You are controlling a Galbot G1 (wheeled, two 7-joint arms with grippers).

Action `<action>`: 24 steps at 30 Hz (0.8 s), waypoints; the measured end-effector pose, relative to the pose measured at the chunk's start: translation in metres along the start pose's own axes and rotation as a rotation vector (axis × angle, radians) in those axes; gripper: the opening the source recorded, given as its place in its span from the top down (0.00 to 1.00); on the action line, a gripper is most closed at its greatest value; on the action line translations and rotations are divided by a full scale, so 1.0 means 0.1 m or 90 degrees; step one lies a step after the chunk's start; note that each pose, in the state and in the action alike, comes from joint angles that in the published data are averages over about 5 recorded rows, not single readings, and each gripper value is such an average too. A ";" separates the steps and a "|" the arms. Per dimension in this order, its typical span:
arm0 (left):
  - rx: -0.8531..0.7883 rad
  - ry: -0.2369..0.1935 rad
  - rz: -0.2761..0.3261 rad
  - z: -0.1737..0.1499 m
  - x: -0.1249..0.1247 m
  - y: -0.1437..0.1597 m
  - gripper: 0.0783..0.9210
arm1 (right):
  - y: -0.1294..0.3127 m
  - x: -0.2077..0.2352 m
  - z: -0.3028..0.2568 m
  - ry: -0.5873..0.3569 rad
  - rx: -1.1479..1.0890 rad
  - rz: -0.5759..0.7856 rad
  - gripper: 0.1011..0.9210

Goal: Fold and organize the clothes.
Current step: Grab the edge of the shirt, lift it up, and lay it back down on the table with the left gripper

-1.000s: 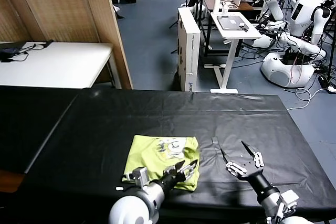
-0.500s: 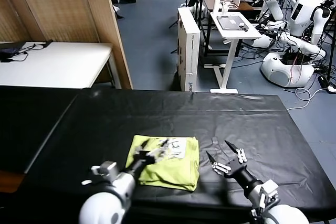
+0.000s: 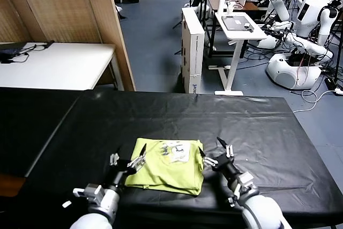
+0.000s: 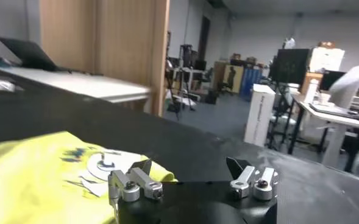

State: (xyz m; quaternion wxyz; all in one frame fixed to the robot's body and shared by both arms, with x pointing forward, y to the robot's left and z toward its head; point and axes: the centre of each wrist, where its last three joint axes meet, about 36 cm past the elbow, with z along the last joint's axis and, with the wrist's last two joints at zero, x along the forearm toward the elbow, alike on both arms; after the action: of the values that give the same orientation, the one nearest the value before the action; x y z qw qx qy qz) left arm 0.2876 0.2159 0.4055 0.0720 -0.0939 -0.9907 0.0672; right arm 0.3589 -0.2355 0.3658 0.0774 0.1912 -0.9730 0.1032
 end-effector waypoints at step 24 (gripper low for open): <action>0.062 -0.025 -0.060 0.51 -0.02 0.13 0.02 | -0.32 0.39 -0.34 -0.111 -0.115 -0.003 0.02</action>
State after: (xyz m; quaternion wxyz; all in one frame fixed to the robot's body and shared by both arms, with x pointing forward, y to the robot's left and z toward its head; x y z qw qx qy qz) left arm 0.2842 0.2220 0.3534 0.0604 -0.0420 -0.9908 0.1135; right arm 0.3392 -0.2711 0.4114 0.0094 0.1943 -0.9809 -0.0020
